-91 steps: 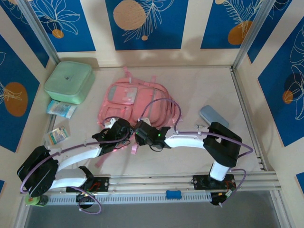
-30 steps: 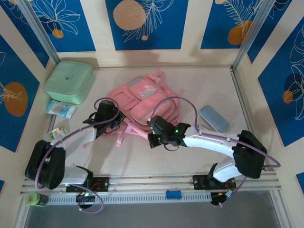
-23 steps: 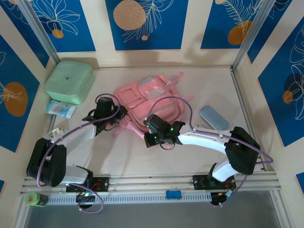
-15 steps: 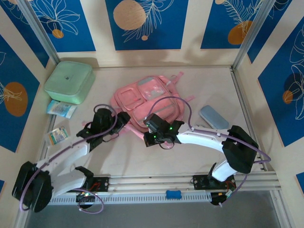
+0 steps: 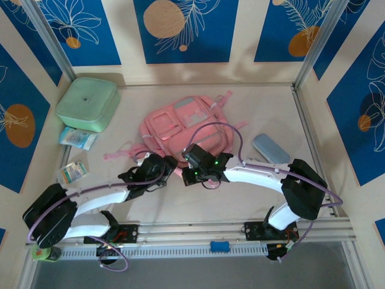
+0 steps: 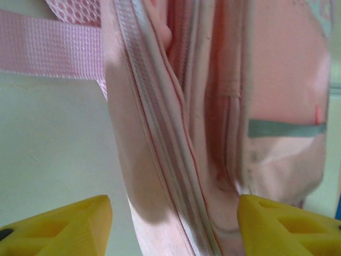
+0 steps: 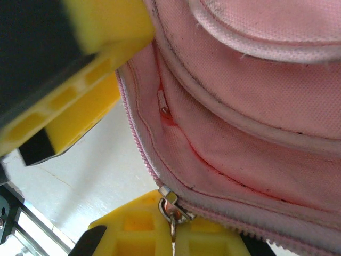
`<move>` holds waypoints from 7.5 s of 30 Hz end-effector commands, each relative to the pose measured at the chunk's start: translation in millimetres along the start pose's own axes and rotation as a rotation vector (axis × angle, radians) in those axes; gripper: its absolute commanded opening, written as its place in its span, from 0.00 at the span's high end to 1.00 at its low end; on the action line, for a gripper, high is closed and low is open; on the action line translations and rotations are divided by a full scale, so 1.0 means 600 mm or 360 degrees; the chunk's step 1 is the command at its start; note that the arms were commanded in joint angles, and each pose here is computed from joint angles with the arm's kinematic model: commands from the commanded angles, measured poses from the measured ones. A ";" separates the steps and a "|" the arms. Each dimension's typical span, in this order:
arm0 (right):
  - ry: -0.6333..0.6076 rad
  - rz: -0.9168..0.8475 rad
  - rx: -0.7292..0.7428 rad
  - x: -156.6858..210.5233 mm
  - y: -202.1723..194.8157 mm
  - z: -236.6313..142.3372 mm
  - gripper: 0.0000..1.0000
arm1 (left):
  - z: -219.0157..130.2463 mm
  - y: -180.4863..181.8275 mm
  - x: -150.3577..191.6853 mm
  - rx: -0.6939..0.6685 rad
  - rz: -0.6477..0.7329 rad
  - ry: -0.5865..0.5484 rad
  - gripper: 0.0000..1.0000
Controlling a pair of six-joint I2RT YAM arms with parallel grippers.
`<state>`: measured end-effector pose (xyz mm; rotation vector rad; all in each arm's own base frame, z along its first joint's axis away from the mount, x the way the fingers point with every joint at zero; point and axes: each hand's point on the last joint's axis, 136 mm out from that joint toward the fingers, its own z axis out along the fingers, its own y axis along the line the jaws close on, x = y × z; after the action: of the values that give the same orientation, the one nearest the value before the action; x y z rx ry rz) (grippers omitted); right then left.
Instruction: Pack books, pencil case, and school supplies into a backpack
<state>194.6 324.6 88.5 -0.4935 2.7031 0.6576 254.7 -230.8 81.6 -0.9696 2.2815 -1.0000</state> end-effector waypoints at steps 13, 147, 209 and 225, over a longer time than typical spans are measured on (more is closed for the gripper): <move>0.0001 0.0013 0.0088 -0.006 -0.004 -0.032 1.00 | 0.010 -0.038 -0.029 0.0010 0.0005 -0.0227 0.89; -0.0089 0.0361 0.0594 -0.141 -0.297 -0.059 1.00 | -0.212 0.091 -0.203 -0.0597 0.0488 -0.0446 1.00; -0.0025 0.0699 -0.0398 -0.290 -0.190 0.001 1.00 | -0.015 0.023 -0.066 -0.0389 0.0851 -0.0098 0.38; -0.0067 0.0913 -0.0589 -0.206 -0.100 -0.054 1.00 | -0.004 -0.020 -0.240 -0.0372 0.0860 -0.0249 0.38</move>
<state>337.2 270.4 103.0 0.2492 2.7596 1.1573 333.6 -125.1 93.8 -0.5223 2.3874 -0.3988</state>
